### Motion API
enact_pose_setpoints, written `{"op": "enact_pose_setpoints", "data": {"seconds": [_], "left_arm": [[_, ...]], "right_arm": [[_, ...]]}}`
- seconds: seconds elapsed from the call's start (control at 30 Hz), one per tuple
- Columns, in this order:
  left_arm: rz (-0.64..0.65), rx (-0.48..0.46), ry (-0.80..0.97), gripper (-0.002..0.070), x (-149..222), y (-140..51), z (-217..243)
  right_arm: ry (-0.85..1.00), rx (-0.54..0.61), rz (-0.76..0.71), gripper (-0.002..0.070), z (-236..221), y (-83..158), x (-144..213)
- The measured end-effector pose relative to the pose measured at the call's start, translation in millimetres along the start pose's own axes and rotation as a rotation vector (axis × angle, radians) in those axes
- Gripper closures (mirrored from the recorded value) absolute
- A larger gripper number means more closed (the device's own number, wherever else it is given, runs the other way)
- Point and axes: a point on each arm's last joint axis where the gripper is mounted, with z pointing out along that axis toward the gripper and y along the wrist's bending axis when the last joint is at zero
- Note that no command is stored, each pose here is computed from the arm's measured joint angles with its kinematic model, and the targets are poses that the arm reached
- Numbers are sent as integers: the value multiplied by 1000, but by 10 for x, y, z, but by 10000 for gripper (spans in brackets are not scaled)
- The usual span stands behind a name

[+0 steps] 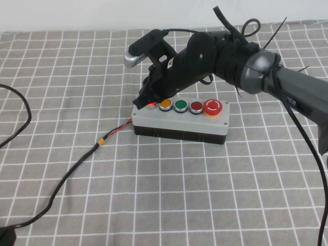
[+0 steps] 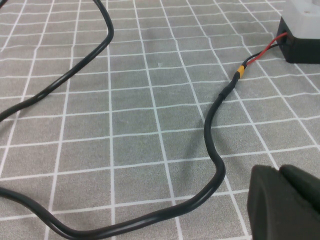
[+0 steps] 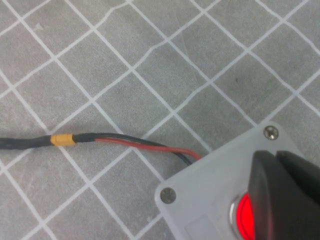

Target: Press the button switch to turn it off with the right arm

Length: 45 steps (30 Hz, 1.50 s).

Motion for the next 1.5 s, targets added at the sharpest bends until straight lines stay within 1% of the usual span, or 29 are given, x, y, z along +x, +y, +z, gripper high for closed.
{"op": "enact_pose_setpoints", "data": {"seconds": [0.27, 0.4, 0.5, 0.67, 0.8, 0.9, 1.0, 1.1, 1.2, 1.37, 1.5], "left_arm": [[0, 0, 0, 678, 0, 0, 0], [0, 0, 0, 678, 0, 0, 0], [0, 0, 0, 678, 0, 0, 0], [0, 0, 0, 678, 0, 0, 0], [0, 0, 0, 678, 0, 0, 0], [0, 0, 0, 678, 0, 0, 0], [0, 0, 0, 678, 0, 0, 0], [0, 0, 0, 678, 0, 0, 0], [0, 0, 0, 678, 0, 0, 0], [0, 0, 0, 678, 0, 0, 0], [0, 0, 0, 678, 0, 0, 0]], "right_arm": [[-13, 0, 19, 692, -42, 5, -28], [6, 2, -4, 692, -250, 25, -70], [-14, 23, -28, 692, -591, 19, -176], [-114, 77, -60, 692, -1413, 43, -399], [-157, 148, -69, 692, -2019, 97, -458], [-172, 201, -78, 692, -2398, 140, -426], [-177, 237, -92, 692, -2696, 201, -288], [-195, 248, -94, 692, -2939, 296, -48], [-198, 248, -88, 692, -3025, 385, 307], [-259, 248, -11, 692, -3194, 553, 956], [-296, 244, 15, 692, -3317, 681, 1436]]}}
